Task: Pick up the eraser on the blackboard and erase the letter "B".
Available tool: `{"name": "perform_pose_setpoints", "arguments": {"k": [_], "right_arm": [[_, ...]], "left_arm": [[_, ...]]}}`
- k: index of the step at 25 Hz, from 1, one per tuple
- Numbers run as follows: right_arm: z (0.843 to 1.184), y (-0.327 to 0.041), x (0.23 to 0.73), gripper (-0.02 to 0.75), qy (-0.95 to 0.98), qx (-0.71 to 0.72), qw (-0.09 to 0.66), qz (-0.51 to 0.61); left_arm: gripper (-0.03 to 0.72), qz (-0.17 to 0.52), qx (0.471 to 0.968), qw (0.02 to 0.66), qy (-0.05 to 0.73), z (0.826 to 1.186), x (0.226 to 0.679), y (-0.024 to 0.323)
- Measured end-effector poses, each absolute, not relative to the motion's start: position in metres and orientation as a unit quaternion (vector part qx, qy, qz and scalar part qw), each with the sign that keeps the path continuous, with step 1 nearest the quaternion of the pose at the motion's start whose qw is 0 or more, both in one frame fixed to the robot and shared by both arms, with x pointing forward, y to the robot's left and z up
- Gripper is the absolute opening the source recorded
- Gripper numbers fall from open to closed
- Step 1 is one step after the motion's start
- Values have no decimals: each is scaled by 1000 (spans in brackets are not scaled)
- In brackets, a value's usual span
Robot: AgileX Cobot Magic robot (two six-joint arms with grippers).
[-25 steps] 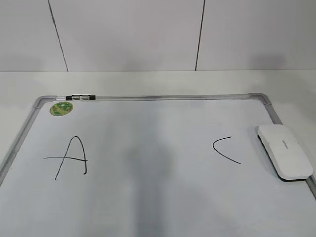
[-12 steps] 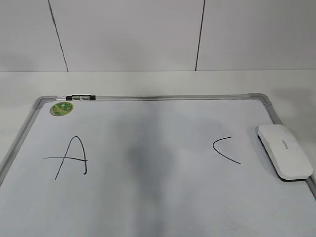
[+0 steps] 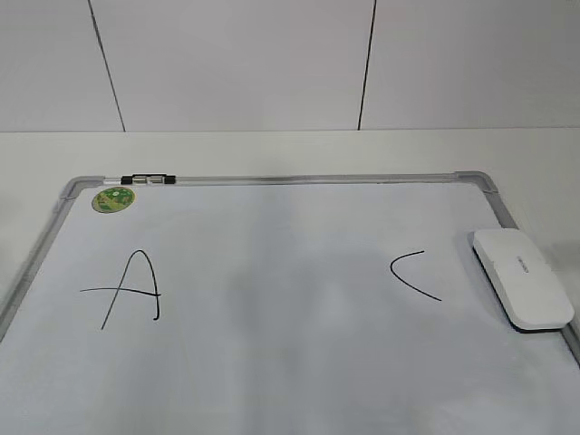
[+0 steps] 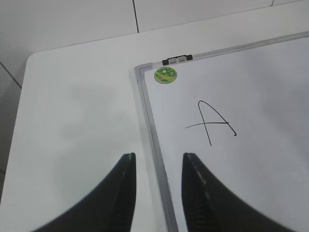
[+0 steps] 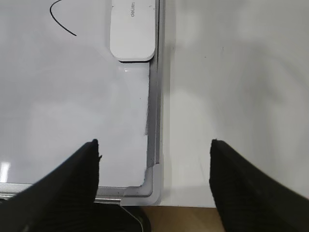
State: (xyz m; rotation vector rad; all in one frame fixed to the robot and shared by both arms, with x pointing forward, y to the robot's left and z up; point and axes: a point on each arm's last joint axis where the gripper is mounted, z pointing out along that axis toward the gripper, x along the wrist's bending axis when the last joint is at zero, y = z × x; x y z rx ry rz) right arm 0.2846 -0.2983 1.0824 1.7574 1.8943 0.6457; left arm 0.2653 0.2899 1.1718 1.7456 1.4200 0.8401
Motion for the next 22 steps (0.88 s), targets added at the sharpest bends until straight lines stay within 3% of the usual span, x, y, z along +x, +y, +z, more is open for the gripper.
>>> {"name": "perform_pose_setpoints", "arguments": {"k": [10, 22], "right_arm": [[1060, -306, 235, 549, 664, 592, 322, 324], [1048, -307, 227, 549, 652, 573, 352, 350]], "left_arm": [[237, 326, 669, 405, 531, 1076, 213, 284], [234, 340, 669, 375, 544, 1056, 230, 290]]}}
